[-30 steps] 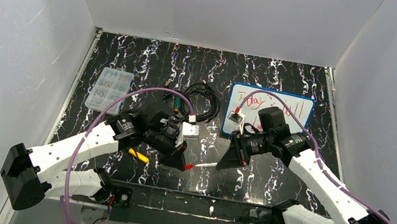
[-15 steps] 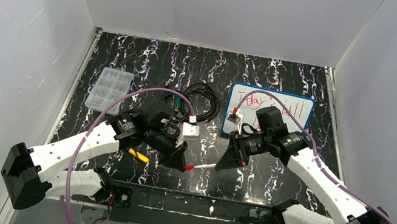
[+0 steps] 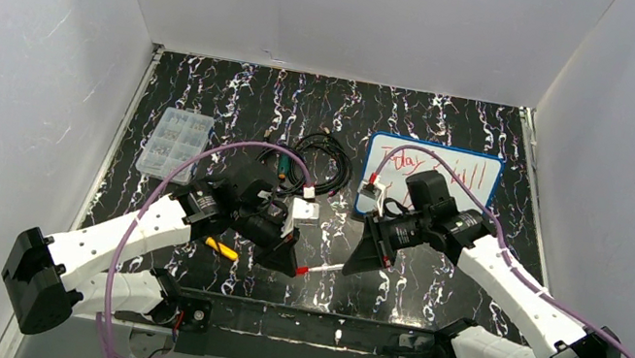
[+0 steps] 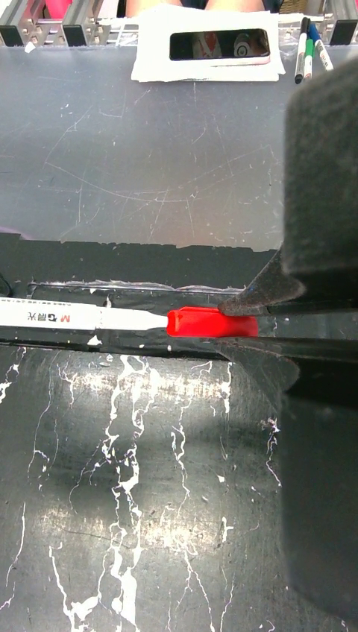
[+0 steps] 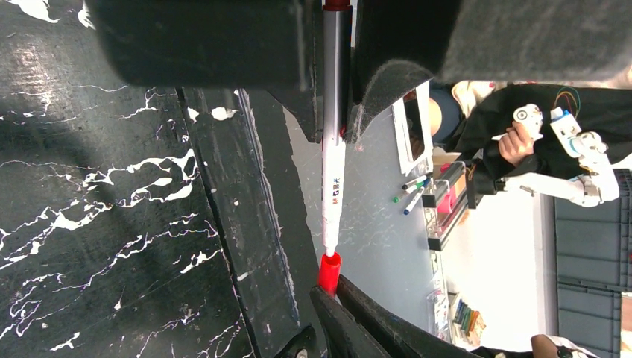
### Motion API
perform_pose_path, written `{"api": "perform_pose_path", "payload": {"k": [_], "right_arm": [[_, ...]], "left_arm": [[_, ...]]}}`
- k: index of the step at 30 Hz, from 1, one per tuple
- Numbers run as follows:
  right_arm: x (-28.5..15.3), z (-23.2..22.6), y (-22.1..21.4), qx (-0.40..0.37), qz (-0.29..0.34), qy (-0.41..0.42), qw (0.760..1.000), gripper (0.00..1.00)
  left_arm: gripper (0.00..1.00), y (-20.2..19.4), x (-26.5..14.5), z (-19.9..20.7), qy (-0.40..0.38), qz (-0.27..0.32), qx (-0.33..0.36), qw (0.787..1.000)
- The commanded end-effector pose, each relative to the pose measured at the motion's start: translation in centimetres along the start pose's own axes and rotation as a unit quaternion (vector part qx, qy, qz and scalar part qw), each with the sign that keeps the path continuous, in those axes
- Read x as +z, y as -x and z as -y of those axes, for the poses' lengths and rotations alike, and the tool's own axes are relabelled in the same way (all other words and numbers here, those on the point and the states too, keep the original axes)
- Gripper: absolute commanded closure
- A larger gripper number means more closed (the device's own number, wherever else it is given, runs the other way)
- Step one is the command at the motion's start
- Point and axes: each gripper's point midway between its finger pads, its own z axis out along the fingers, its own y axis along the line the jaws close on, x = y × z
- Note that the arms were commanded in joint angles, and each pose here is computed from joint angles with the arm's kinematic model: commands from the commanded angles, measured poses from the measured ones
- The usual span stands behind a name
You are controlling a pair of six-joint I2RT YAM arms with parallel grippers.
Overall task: Write a sentence on the whiteboard
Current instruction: Close the whiteboard marker at the center of the board.
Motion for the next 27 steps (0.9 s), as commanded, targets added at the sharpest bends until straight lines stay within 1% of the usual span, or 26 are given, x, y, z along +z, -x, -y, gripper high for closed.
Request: {"api": "perform_pose_path", "payload": {"k": [1,13,16,20,27], "right_arm": [[-0.1,-1.6,1.6,-0.042,0.011,0.023,0.999,0.99],[1.0,-1.4,1.3,-0.043,-0.014,0.038,0.998,0.99],[1.5,-1.4,1.1,-0.043,-0.024,0.045,0.998,0.99],[2.3,-1.6,0.5,-0.042,-0.043,0.053,0.997,0.99],[3.6,-2.0,0.0,-0.050,-0.057,0.064,0.995,0.99]], "left_arm": [[1.00,0.3,-0.1,0.9,-0.021,0.004,0.011,1.000],[1.00,0.6,0.2,2.1,-0.044,0.008,0.024,0.999],[1.00,0.7,0.2,1.9,-0.039,0.010,0.027,0.999],[1.00,1.5,0.1,1.5,-0.024,0.022,0.036,0.999],[1.00,3.6,0.1,1.4,-0.012,0.066,0.052,0.996]]}}
